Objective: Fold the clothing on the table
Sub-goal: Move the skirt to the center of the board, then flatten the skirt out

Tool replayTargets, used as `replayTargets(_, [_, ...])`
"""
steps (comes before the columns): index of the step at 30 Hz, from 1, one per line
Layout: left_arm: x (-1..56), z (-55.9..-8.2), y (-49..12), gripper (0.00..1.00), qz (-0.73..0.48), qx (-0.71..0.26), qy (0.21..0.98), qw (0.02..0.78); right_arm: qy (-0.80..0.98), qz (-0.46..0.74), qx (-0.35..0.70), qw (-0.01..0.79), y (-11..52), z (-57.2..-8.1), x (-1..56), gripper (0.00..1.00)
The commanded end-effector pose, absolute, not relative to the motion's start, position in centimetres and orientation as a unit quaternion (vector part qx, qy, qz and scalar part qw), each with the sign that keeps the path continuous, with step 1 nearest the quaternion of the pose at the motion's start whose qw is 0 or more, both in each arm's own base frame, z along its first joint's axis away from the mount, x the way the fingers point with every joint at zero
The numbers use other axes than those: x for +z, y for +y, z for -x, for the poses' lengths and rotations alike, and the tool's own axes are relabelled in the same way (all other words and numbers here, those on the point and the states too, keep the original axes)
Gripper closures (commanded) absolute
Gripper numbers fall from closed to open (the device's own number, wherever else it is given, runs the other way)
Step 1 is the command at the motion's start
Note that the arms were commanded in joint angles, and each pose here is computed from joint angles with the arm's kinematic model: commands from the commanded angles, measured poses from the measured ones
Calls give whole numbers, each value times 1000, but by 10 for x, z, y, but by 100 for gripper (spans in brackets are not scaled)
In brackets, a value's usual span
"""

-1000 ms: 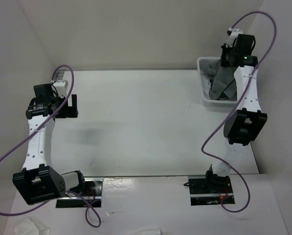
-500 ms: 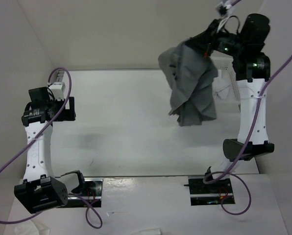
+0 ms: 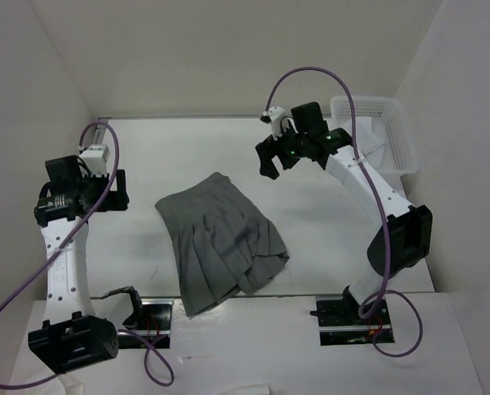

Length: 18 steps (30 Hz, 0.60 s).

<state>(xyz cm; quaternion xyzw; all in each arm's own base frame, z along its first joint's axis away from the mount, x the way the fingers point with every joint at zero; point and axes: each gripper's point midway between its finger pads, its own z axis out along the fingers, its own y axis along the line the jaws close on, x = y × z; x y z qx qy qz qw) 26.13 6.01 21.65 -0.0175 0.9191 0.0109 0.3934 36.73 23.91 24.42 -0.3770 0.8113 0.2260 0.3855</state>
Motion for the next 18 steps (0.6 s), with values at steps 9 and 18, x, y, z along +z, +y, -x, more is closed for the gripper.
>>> replayTargets(9, [219,-264,36,1,-21,-50,909,413,848,346,76,394,187,-409,202,2])
replayTargets(18, [223,-285,62,1,44,-52,912,405,831,418,143,337,290,-400,154,3])
